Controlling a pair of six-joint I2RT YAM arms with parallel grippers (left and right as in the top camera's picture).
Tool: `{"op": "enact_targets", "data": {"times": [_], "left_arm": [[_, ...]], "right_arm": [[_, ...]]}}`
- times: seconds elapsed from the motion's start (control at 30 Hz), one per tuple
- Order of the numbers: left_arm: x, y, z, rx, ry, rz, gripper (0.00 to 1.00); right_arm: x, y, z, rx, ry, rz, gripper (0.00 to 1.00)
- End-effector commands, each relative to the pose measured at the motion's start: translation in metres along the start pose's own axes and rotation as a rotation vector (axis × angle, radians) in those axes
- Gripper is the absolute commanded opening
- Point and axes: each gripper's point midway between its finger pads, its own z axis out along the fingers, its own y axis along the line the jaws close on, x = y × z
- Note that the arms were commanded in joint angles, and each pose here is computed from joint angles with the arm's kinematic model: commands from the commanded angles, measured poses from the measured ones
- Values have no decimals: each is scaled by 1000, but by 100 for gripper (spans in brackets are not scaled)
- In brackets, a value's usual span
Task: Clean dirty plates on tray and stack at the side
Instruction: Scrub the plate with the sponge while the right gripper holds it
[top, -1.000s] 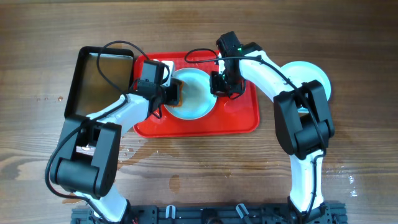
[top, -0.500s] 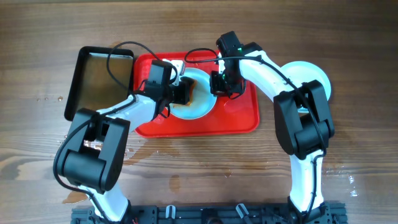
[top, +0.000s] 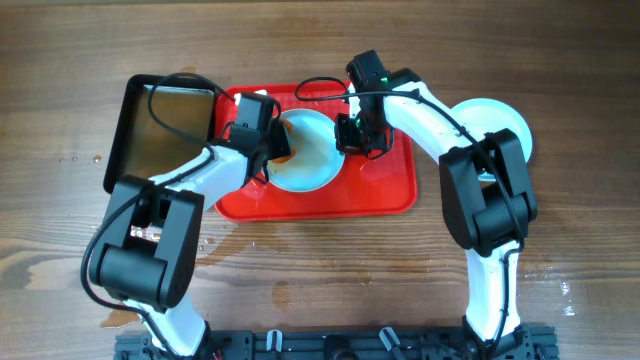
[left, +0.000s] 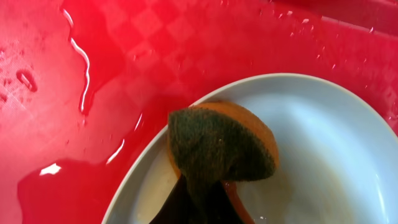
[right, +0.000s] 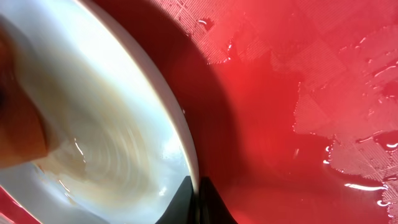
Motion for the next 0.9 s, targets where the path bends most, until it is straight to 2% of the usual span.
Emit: {"op": "enact_targets", "data": {"times": [0.0, 0.2, 0.33, 0.57, 0.87], "left_arm": [[58, 20, 8, -17, 222, -51, 4], [87, -7, -7, 136, 400, -77, 4], [93, -25, -14, 265, 439, 1, 4], [84, -27, -10, 265, 396, 18, 4], [69, -10, -1, 152, 311, 22, 4]], "right_arm": [[2, -3, 7, 7, 18, -14, 4], [1, -3, 7, 5, 13, -16, 4], [0, -3, 7, 4, 12, -16, 4], [-4, -1, 7, -3, -7, -17, 4], [-9, 1, 7, -10, -27, -16, 4]]}}
